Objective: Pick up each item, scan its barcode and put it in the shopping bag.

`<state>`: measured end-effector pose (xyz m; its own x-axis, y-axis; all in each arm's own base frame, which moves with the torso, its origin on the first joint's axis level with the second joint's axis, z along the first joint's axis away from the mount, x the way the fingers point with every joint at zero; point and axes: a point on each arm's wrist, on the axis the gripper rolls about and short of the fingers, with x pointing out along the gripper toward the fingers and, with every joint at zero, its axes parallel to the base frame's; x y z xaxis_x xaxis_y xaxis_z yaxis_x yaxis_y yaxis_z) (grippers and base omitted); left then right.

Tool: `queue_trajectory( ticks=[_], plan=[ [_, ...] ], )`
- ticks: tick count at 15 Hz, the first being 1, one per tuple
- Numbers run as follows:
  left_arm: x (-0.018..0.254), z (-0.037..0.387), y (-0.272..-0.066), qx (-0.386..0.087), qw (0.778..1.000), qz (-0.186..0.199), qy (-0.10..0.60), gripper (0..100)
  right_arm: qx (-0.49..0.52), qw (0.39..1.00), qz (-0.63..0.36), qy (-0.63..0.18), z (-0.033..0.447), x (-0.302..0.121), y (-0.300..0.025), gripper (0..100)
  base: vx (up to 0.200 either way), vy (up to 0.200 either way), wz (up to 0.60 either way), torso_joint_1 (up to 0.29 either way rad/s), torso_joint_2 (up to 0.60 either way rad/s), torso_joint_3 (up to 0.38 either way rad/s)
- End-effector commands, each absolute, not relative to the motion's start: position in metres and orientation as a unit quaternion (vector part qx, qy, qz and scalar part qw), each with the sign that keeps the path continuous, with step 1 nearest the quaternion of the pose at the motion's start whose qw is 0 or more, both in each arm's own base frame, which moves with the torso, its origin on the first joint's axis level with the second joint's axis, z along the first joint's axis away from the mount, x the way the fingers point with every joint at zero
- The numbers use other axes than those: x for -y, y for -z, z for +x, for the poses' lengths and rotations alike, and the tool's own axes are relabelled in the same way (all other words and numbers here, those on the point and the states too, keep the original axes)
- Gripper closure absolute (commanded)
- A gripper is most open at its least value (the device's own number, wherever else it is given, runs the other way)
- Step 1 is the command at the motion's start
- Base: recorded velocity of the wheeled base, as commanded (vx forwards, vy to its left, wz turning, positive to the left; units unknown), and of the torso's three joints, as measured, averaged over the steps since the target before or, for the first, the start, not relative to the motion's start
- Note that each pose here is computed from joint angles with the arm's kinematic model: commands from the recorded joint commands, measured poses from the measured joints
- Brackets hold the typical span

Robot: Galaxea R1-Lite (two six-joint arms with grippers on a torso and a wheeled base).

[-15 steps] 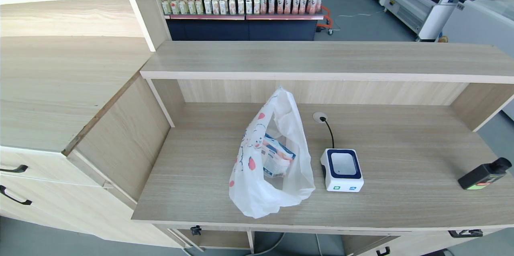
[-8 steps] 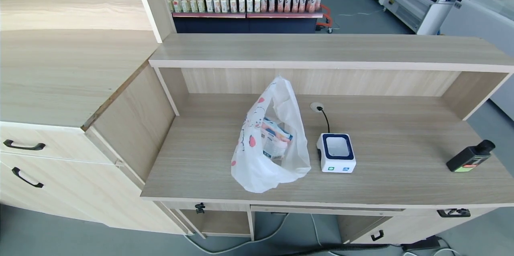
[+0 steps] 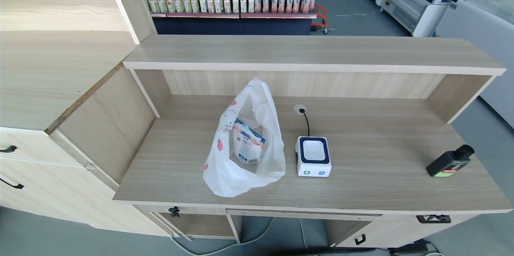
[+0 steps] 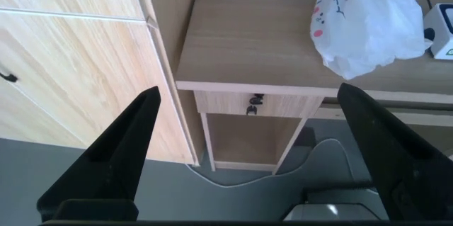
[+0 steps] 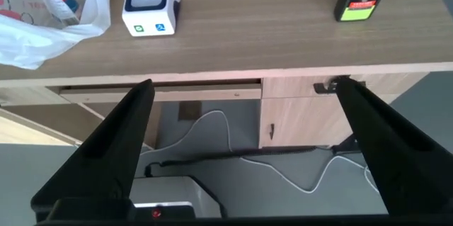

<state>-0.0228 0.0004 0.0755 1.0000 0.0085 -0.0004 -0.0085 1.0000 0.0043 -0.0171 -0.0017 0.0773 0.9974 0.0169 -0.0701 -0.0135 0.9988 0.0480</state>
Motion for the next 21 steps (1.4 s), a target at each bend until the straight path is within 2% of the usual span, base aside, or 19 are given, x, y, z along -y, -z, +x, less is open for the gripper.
queue_trajectory(
  ticks=[1,21],
  plan=[
    [-0.0004,-0.0228,-0.0755,0.000,1.000,0.004,-0.005,0,-0.037,0.999,0.024,-0.007,-0.0167,0.0017,-0.0775,0,0.000,-0.200,0.00,-0.002,0.00,-0.002],
    [-0.0004,-0.0228,-0.0755,0.000,1.000,0.008,-0.005,0,-0.038,0.999,0.018,-0.008,-0.0168,0.0017,-0.0773,0,0.000,-0.200,0.00,0.002,0.00,0.004]
  ],
)
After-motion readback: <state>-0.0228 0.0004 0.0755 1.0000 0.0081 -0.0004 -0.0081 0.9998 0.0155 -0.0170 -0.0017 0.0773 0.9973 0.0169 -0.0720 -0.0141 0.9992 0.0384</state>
